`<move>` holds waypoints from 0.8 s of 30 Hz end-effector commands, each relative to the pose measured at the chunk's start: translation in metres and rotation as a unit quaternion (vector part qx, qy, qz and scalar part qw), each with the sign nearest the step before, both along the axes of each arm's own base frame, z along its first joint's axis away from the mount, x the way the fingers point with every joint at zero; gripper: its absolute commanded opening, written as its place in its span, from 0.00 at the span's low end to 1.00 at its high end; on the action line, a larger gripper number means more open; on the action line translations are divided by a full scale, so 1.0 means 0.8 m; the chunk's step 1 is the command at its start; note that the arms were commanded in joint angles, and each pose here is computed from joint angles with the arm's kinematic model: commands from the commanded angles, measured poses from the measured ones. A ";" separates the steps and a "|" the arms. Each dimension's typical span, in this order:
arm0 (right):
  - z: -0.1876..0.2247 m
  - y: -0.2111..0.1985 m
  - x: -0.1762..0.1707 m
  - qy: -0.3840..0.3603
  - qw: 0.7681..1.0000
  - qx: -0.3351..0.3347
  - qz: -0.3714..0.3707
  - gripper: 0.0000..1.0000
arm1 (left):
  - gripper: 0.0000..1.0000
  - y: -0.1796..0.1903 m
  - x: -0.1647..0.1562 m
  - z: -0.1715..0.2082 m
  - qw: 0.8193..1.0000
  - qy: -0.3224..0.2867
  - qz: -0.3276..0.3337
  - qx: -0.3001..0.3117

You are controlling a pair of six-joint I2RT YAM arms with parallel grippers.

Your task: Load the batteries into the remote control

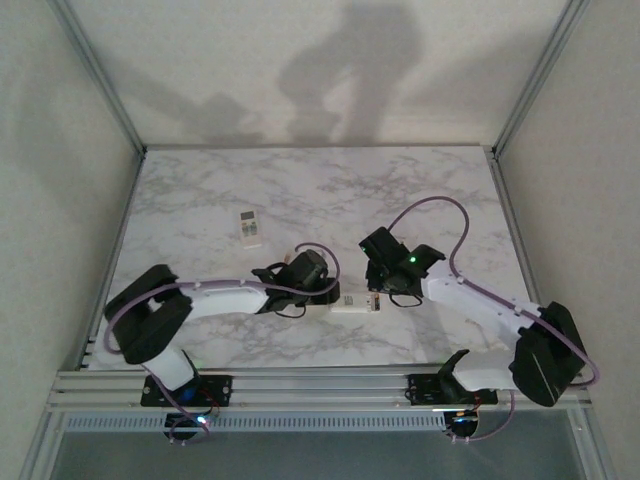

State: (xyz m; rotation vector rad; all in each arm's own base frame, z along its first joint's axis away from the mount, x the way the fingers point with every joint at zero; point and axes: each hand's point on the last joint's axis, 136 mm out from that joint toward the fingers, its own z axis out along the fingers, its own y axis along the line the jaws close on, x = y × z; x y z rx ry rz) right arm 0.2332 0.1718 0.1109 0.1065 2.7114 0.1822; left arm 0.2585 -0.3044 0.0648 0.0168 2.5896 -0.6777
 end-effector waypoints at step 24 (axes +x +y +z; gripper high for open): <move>0.009 -0.032 0.006 -0.020 0.999 -0.041 -0.016 0.33 | 0.38 0.136 0.167 -0.045 0.984 0.033 0.054 0.165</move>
